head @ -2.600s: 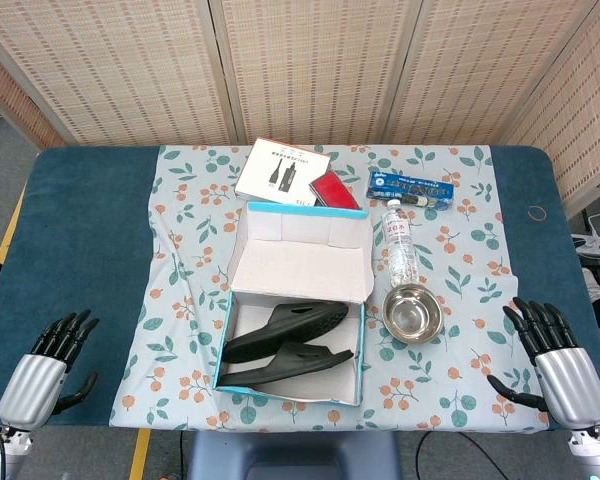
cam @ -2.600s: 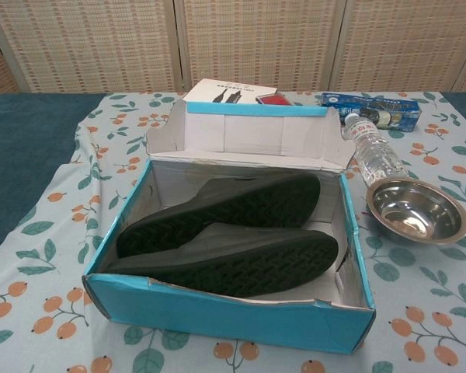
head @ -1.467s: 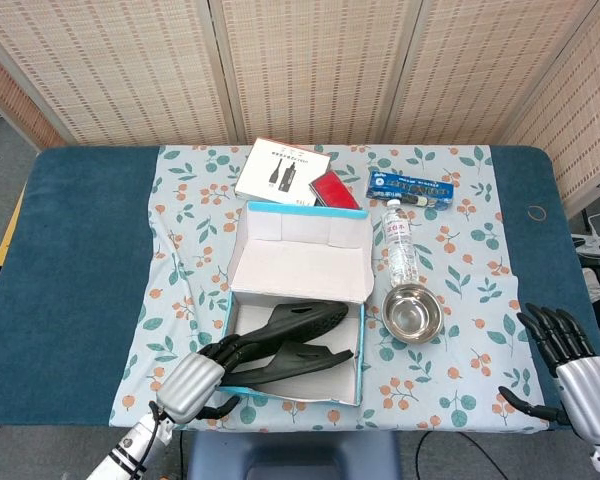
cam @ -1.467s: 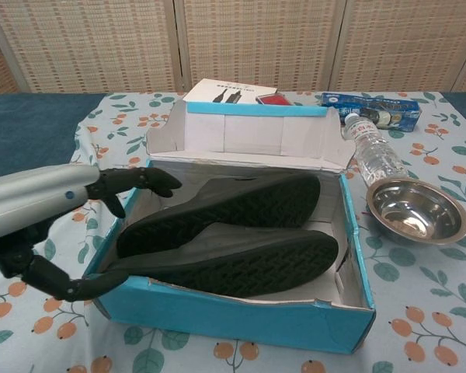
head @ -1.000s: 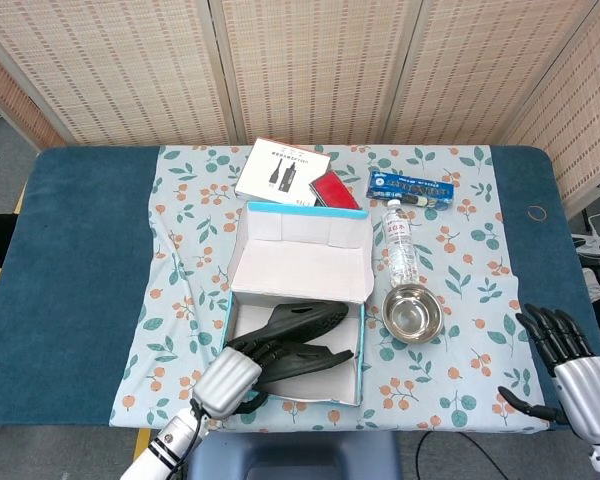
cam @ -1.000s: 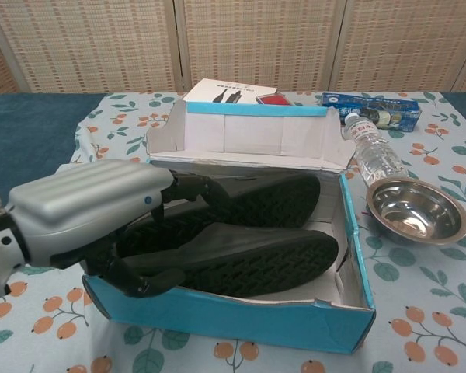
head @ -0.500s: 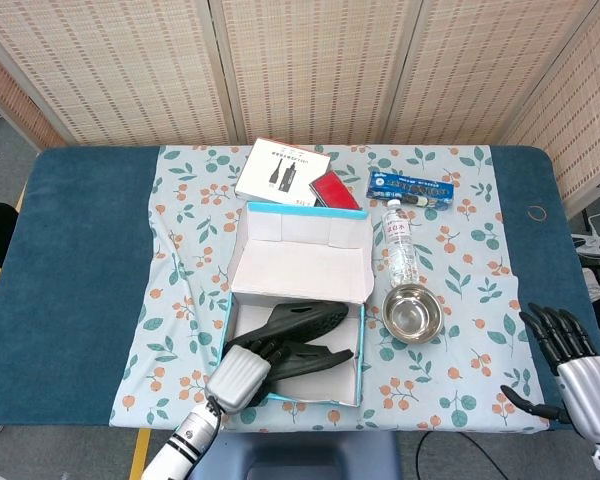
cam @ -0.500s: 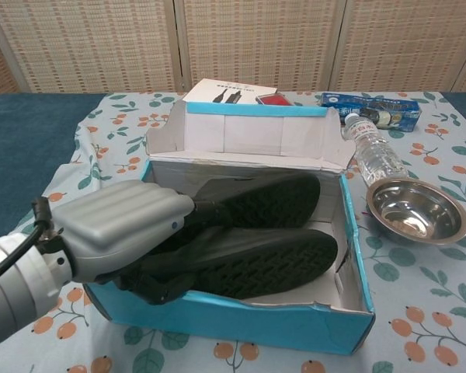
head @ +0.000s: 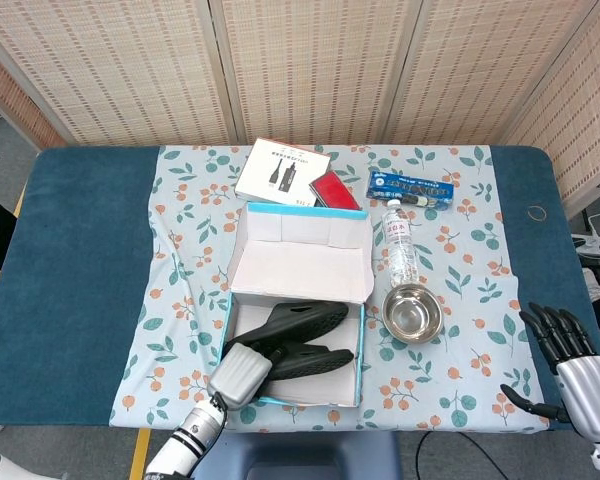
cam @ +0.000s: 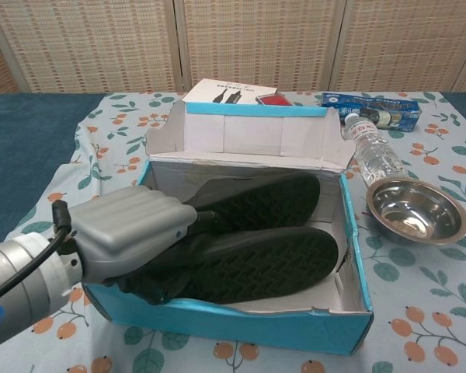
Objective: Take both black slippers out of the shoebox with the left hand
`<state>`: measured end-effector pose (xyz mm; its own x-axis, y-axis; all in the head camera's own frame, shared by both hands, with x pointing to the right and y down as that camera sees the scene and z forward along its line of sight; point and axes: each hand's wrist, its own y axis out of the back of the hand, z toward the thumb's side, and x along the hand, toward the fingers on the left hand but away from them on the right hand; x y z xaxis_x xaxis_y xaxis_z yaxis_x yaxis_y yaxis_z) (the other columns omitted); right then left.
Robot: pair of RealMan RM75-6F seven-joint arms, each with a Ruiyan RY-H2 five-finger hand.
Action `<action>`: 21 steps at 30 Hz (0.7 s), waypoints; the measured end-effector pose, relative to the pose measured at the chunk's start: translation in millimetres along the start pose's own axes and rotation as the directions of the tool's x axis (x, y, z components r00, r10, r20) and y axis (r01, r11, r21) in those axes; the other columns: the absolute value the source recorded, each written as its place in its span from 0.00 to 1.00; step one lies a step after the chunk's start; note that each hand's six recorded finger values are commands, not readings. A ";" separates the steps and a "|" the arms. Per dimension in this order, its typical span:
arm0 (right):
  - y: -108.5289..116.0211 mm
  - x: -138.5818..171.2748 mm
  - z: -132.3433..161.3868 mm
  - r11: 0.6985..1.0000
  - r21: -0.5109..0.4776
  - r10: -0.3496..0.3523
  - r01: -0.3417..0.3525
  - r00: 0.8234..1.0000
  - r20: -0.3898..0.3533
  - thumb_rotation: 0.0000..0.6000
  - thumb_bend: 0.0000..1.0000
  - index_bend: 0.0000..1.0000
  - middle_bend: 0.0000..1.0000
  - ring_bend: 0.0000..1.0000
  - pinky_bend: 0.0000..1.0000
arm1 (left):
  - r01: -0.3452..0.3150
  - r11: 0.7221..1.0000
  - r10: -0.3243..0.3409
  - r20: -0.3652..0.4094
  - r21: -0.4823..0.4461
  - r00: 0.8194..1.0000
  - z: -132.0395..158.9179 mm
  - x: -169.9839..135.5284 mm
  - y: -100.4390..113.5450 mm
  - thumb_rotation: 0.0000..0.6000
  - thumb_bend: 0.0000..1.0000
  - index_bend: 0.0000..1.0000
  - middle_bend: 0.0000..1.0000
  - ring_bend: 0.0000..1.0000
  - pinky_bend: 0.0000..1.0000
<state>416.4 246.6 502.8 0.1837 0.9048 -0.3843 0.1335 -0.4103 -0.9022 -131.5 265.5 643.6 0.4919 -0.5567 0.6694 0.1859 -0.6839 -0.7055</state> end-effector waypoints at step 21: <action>-1.8 -0.5 0.8 1.000 0.004 0.002 -0.002 1.000 0.002 0.69 0.13 0.00 0.00 0.00 0.00 | 0.157 0.987 -0.157 0.031 -0.026 0.987 -3.8 4.4 -11.8 1.00 0.38 0.47 0.54 0.48 0.54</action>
<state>415.4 247.0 504.4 0.1818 0.9043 -0.3863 0.1291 -0.4114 -0.9023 -134.7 269.3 655.8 0.4825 -0.4280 0.7642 0.2389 -0.7751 -0.5850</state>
